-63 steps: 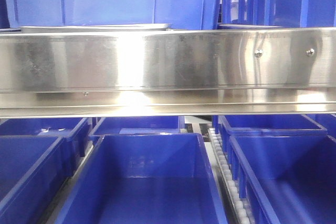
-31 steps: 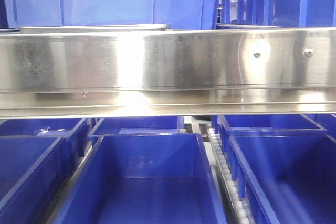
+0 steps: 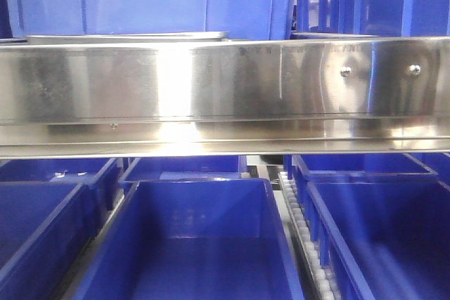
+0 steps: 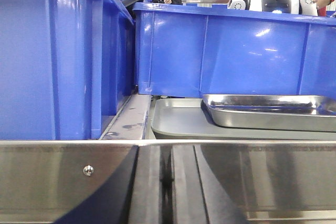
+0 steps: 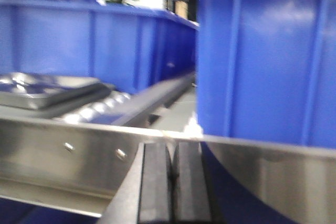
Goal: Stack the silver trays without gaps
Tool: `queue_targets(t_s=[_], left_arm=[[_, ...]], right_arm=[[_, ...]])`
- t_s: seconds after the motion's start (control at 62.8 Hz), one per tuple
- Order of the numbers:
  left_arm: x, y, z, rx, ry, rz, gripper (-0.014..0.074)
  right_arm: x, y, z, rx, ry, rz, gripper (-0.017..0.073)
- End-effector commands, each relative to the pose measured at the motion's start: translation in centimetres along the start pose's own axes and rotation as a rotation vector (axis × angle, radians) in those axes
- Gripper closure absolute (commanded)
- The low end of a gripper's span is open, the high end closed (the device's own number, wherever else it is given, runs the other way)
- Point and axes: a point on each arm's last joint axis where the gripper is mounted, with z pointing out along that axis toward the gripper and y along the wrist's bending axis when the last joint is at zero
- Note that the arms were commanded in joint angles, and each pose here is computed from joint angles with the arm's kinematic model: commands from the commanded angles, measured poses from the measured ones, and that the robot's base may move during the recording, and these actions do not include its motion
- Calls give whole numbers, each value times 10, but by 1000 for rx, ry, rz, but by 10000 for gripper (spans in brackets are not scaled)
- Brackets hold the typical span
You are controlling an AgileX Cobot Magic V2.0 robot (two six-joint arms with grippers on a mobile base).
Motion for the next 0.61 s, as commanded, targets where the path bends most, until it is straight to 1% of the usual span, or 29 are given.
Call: queue_targets(t_s=[0.0, 0.064, 0.159, 0.589], left_arm=[[-3, 0, -1, 4, -24, -9, 599], [-3, 0, -1, 4, -24, -9, 599], [-3, 0, -1, 4, -24, -9, 599], [-3, 0, -1, 4, -24, -9, 599]], right_arm=[[2, 0, -2, 8, -56, -15, 638], [-1, 0, -6, 17, -99, -19, 638], [1, -3, -9, 54, -88, -20, 638], [2, -4, -9, 62, -75, -19, 638]])
